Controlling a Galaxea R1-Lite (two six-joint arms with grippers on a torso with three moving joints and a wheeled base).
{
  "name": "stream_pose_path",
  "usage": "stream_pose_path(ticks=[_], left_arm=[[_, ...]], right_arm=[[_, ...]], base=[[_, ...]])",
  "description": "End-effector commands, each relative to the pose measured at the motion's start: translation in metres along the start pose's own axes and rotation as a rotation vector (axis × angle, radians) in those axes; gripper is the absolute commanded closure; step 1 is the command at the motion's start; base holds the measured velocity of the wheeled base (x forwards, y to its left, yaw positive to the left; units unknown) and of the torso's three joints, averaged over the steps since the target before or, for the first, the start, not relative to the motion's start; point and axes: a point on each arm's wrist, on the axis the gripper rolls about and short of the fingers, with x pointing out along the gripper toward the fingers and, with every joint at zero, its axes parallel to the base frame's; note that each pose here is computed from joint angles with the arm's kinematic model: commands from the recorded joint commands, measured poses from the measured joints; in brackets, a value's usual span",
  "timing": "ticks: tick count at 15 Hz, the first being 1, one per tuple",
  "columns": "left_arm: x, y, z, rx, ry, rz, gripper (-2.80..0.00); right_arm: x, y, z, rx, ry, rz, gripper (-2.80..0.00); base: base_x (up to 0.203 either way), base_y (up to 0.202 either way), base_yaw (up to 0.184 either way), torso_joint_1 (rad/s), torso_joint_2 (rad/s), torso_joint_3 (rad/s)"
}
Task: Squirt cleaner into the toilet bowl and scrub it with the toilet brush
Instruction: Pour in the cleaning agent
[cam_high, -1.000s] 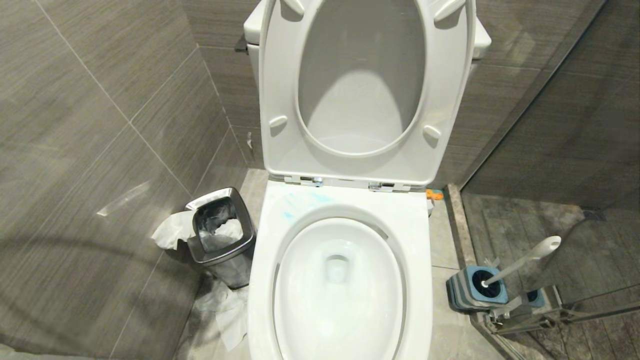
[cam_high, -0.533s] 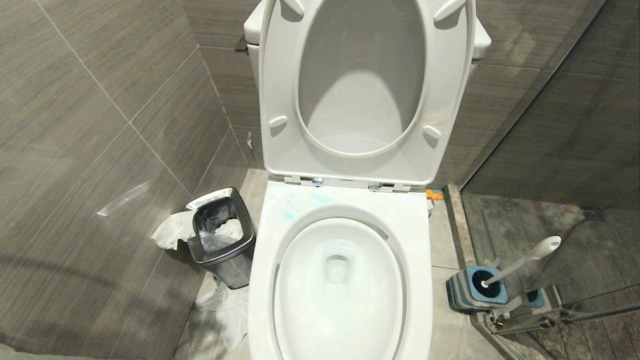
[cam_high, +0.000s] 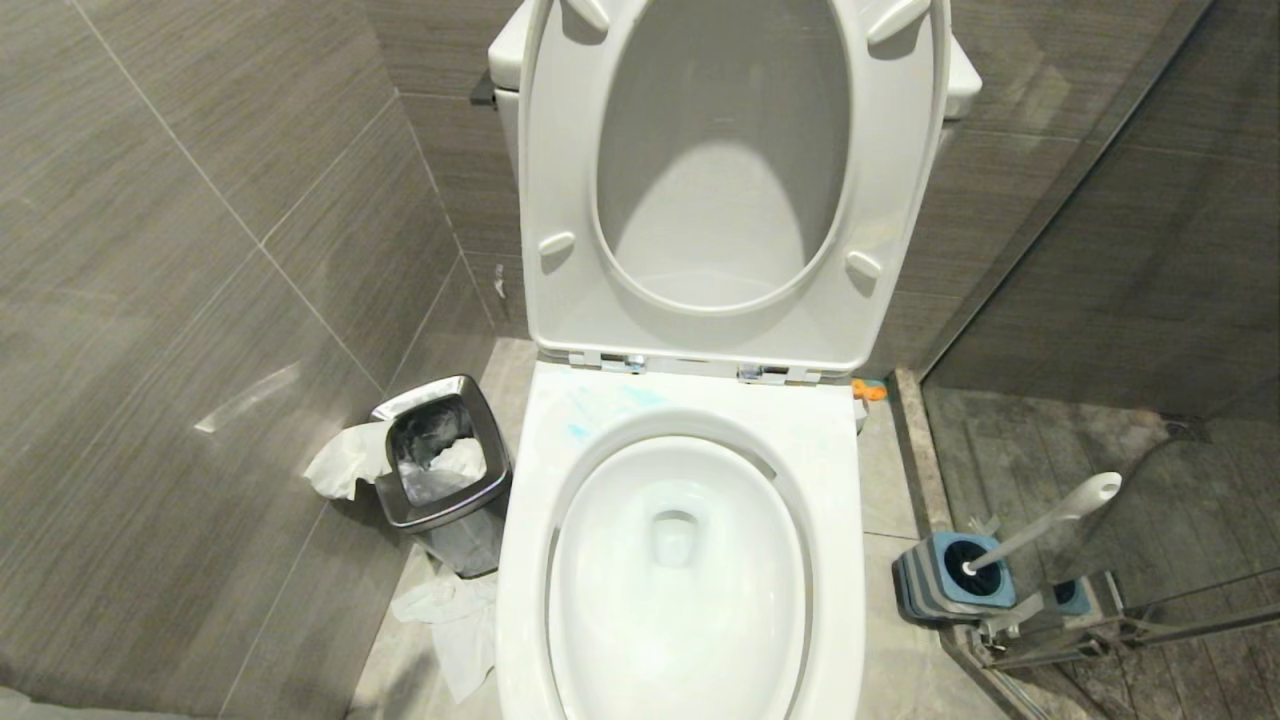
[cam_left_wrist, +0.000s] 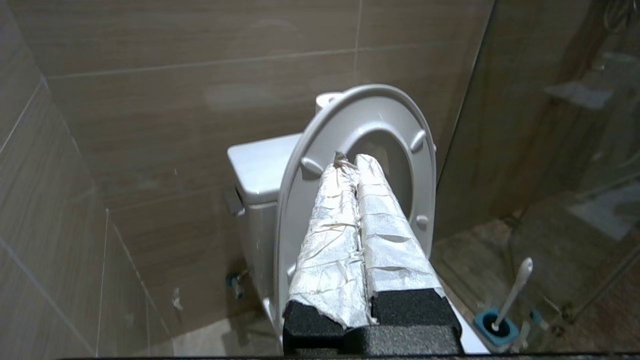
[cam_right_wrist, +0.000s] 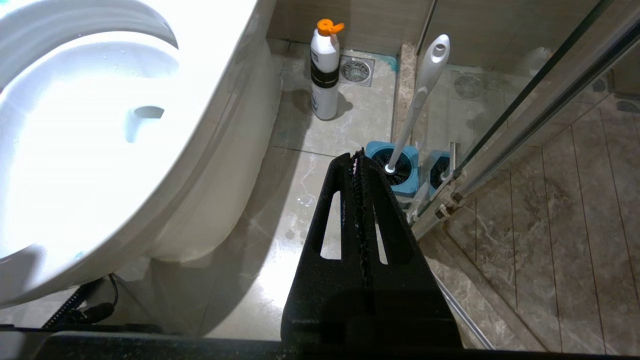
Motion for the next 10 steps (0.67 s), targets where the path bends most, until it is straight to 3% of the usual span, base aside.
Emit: stream_pose_path(ticks=[1,5,10], left_arm=[[-0.039,-0.023,0.003,0.035,0.004,0.021,0.00],[-0.074,-0.049,-0.012,0.052,0.041,0.071,0.00],[-0.119,-0.078,-0.048,0.036,0.099,0.096,0.00]], right_arm=[[0.000,0.000,0.000,0.000,0.001,0.000,0.00],[0.000,0.000,0.000,0.000,0.002,0.000,0.00],[0.000,0.000,0.000,0.000,0.002,0.000,0.00]], base=[[0.000,0.000,0.000,0.000,0.00,0.000],[0.000,0.000,0.000,0.000,0.00,0.000],[0.000,0.000,0.000,0.000,0.00,0.000]])
